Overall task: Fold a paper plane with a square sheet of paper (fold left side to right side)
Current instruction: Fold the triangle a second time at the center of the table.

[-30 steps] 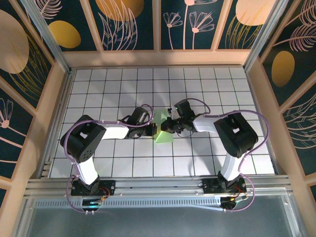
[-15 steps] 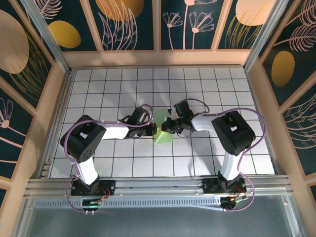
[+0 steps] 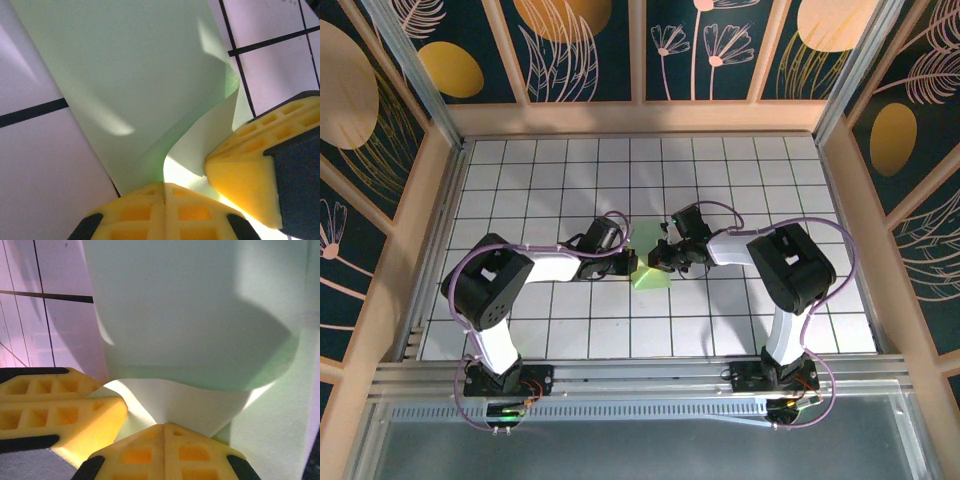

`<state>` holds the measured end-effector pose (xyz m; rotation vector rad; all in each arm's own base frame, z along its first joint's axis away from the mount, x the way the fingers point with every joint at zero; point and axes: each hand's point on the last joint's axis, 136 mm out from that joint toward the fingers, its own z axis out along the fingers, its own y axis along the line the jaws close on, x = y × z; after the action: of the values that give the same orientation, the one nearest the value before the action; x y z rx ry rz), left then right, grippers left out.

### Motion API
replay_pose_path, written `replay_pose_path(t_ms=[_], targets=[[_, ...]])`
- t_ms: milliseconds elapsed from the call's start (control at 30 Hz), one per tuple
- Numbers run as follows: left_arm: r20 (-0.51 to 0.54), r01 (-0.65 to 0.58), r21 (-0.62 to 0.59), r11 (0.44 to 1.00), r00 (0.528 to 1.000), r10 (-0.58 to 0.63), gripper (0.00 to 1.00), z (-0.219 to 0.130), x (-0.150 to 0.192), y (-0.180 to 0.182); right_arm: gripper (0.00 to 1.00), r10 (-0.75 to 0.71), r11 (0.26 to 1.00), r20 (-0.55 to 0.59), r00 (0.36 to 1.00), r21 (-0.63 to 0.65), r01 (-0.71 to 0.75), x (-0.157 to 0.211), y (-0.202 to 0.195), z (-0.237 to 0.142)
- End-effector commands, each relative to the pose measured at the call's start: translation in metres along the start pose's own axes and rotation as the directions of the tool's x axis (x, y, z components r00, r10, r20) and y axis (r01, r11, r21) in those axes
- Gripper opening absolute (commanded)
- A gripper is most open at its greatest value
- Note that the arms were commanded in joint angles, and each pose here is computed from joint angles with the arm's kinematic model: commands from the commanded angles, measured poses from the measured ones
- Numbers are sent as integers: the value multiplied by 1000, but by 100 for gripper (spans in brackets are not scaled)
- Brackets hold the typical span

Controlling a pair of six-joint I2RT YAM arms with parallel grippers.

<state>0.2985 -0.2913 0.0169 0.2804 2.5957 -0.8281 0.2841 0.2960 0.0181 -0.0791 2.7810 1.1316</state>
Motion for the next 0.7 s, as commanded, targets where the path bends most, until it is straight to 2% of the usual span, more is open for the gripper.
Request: replay_pose_path(t_ms=[0,67,167,400,667], targets=[[90,18,-35,999,996,-14,6,-30,-28,-8,0,27,997,-38,999,70,-24,16,-22,6],[126,16,-50,999,992,-9,11,-45,-37,-12,0,26,997,-36,999,74,-23,16,-22,6],[146,18,-47,999,989,-11,13,-62,-42,-19,0,24,997,-34,999,73,-22,16,-22,6],[123,42,21,999,991,-44,11,-79,-23,-27,0,23,998,-34,999,67,-20,15,-21,6],[10,96,262,960,995,-103,8,-70,3,-68,0,25,997,-40,999,72,-22,16,-21,7]])
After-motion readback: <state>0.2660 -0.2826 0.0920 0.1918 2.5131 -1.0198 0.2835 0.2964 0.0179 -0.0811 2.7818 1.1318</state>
